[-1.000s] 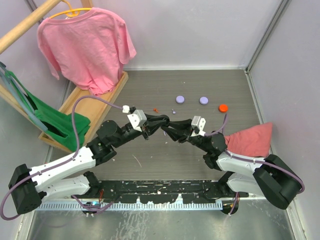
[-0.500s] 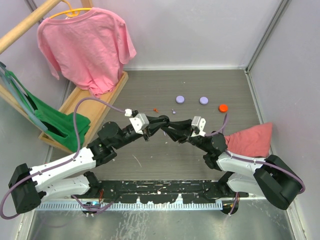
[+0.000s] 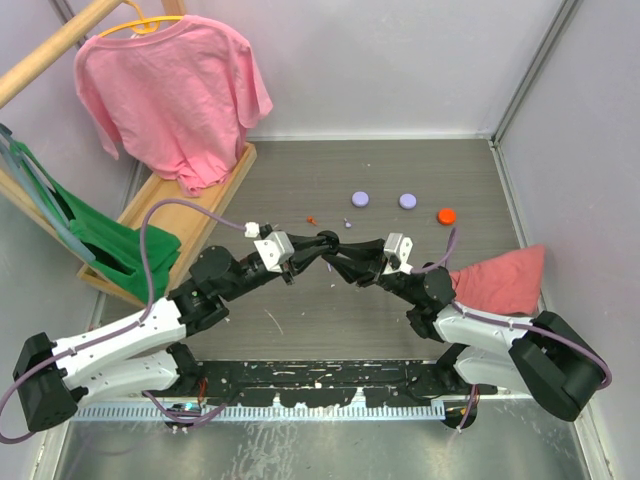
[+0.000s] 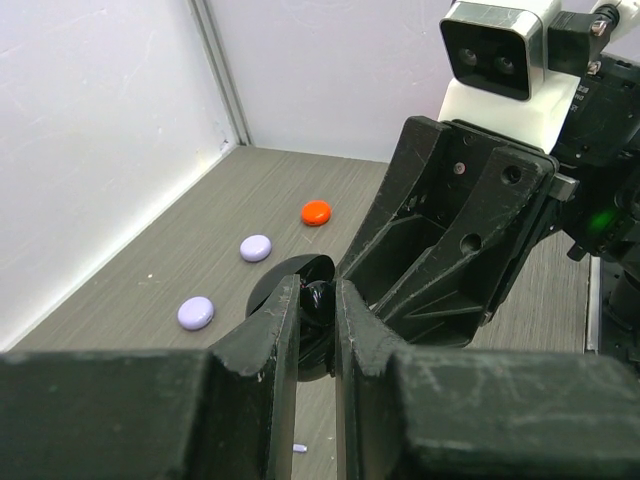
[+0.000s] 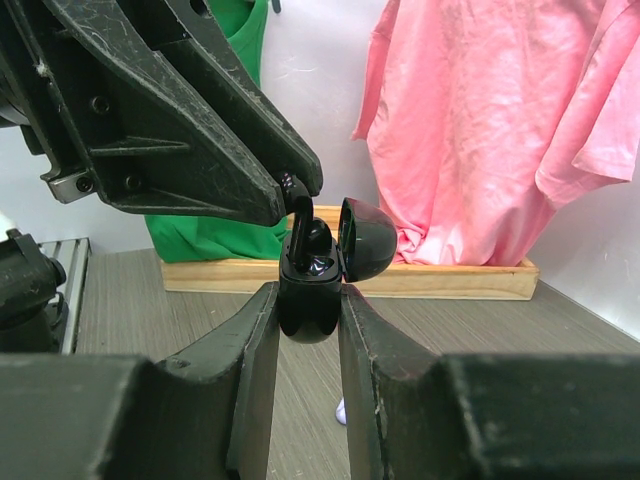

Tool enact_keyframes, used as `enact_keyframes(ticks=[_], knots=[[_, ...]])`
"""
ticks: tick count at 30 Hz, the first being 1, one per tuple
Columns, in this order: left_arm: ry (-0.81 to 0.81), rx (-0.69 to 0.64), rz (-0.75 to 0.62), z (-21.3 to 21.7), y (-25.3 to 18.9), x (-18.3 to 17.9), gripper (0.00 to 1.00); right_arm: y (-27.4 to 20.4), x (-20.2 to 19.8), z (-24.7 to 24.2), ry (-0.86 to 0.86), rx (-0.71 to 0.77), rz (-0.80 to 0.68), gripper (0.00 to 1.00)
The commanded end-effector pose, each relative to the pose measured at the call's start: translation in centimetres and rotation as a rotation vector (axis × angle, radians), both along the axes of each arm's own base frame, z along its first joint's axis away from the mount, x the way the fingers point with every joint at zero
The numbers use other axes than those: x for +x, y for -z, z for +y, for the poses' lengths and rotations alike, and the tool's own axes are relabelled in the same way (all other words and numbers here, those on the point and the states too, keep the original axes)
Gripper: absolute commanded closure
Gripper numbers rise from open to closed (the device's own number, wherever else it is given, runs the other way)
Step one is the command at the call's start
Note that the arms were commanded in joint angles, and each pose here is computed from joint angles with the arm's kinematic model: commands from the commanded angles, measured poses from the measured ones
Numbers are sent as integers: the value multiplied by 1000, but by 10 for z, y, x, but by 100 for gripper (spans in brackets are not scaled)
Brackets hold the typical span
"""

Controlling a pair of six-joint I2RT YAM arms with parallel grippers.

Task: Insert the wireless bluetooth earbuds into the charging case
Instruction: Place the earbud in the charging case.

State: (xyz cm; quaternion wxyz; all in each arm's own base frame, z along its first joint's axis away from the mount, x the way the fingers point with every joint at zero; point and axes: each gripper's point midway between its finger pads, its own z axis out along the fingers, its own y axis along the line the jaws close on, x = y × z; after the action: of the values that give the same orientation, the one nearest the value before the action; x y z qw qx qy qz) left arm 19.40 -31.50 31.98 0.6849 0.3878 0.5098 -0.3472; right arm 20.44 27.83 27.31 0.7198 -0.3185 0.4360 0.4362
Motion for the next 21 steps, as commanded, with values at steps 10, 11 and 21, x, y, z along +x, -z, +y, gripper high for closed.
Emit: enact_keyframes(ticks=[10,11,21], knots=[[48,49,-24,-10,1,-11,94,-43,-6,-8,13,105,-105,99],[48,53,-23,-10,2,-11,93,-43,-6,-8,12,104,-105,99],[43,67,7,-13,5,-10,78,-40,-5,-8,18,99,-100,99]])
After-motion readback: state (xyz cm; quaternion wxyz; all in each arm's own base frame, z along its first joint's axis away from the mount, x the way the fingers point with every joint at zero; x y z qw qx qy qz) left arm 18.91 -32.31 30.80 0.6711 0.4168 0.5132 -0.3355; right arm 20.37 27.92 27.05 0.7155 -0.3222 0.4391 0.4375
